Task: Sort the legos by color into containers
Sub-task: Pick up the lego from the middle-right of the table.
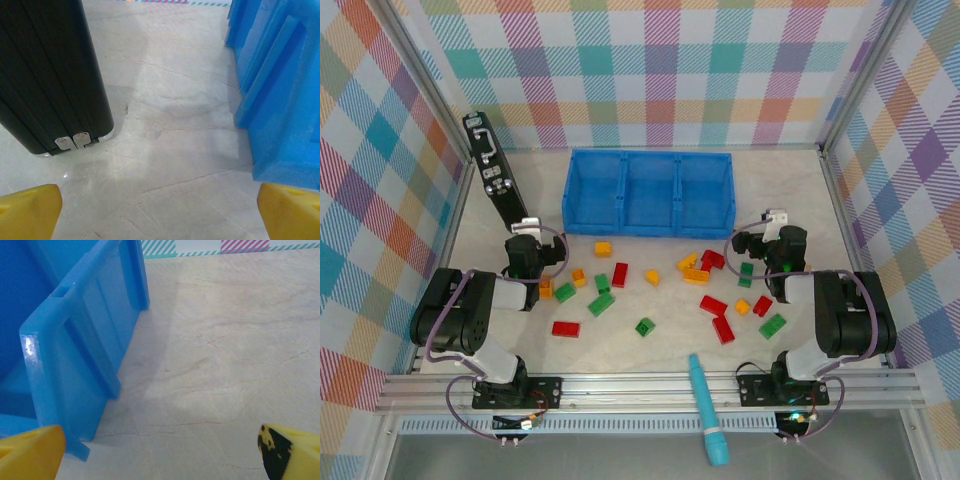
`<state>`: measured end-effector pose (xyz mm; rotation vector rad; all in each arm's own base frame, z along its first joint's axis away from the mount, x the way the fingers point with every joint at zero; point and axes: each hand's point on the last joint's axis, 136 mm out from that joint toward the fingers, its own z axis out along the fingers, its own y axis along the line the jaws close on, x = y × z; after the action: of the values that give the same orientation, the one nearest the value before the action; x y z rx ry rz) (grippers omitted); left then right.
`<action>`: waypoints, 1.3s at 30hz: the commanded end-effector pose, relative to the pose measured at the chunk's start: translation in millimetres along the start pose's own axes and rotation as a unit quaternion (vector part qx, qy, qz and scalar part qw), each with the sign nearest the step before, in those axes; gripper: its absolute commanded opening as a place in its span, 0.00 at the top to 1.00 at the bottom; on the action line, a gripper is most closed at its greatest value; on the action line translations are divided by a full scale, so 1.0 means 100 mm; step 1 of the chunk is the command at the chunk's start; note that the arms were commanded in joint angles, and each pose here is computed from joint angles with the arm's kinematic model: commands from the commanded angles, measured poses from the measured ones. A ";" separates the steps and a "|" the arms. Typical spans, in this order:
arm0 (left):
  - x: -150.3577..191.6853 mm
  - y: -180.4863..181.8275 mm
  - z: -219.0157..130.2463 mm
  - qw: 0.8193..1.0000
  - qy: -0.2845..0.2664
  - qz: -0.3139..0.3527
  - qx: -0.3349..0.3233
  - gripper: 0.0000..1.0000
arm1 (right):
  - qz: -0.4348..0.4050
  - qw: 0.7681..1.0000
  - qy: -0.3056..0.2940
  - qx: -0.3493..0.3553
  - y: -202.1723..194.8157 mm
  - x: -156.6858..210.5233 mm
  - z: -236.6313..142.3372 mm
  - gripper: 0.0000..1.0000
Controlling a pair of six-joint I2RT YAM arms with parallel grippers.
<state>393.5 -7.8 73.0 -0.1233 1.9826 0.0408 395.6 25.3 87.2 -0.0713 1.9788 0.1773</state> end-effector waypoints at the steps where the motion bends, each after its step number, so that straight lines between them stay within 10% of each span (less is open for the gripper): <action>1: -0.11 0.00 0.02 1.000 -0.014 0.000 0.004 0.00 | 0.005 1.000 -0.009 -0.007 0.01 -0.05 0.01 0.01; 14: -0.34 0.08 -0.02 0.999 0.013 0.002 -0.036 0.00 | 0.140 0.981 0.111 0.075 -0.11 -0.66 -0.56 0.01; 39: -1.00 -0.53 -0.91 0.988 -0.109 0.041 0.098 0.00 | 0.271 0.893 0.358 0.025 0.35 0.74 -0.77 0.05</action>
<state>359.8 -52.7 171.9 0.0476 1.8700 -0.0588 285.2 44.2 57.0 0.5542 2.7093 0.5000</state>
